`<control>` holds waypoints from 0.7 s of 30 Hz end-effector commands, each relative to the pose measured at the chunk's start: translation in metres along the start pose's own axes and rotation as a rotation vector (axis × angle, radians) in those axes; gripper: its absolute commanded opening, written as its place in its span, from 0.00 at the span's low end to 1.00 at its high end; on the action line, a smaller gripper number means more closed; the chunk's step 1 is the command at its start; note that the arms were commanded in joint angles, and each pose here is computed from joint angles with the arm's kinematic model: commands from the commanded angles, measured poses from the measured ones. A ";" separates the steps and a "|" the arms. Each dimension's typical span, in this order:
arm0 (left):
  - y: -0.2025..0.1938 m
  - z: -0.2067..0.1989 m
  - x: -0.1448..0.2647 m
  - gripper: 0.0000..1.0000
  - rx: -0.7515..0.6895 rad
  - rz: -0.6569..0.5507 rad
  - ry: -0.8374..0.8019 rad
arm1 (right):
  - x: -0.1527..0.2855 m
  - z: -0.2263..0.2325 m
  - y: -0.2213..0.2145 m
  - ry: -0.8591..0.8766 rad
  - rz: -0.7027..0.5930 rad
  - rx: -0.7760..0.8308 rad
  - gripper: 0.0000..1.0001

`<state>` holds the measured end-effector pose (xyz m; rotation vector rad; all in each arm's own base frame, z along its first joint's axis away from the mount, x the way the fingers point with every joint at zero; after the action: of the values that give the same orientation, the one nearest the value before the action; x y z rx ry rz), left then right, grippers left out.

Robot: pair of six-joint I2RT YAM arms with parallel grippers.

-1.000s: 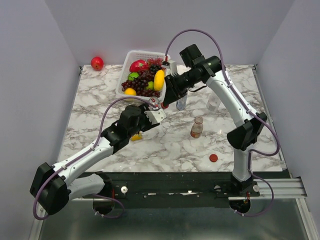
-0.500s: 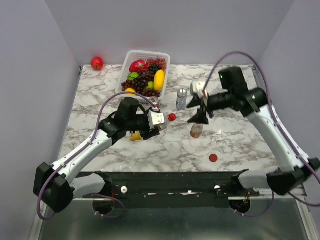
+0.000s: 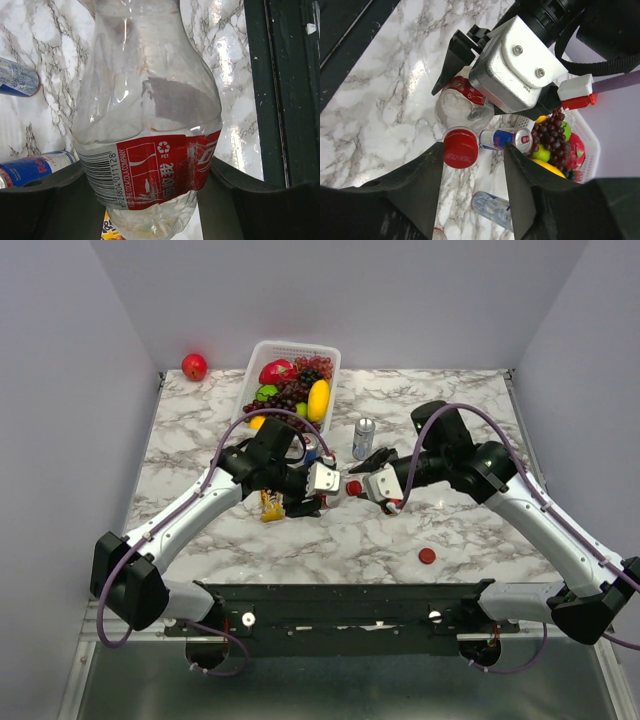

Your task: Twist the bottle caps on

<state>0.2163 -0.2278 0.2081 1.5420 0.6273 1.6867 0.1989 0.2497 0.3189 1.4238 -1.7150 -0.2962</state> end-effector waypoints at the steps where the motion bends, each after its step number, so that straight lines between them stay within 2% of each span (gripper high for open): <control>1: 0.012 -0.001 0.005 0.00 -0.049 -0.036 -0.010 | -0.001 0.005 -0.006 0.038 0.042 0.094 0.56; 17: 0.015 0.006 0.003 0.00 -0.055 -0.059 0.045 | -0.004 0.011 -0.014 0.084 0.062 0.102 0.52; 21: 0.015 0.008 0.003 0.00 -0.055 -0.059 0.052 | -0.005 0.007 -0.010 0.077 0.048 0.077 0.42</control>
<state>0.2213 -0.2312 0.2137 1.4750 0.6285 1.7007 0.2020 0.2455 0.3048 1.4382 -1.7370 -0.1361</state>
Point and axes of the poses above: each gripper's point midway between its finger pads, its own x axis back along the fingers, its own z axis along the line the jaws close on, y = z × x, the point moved 4 cm from there along x, back along the fingers, and after that the axes turned 2 degrees about -x, right-handed, at the moved point
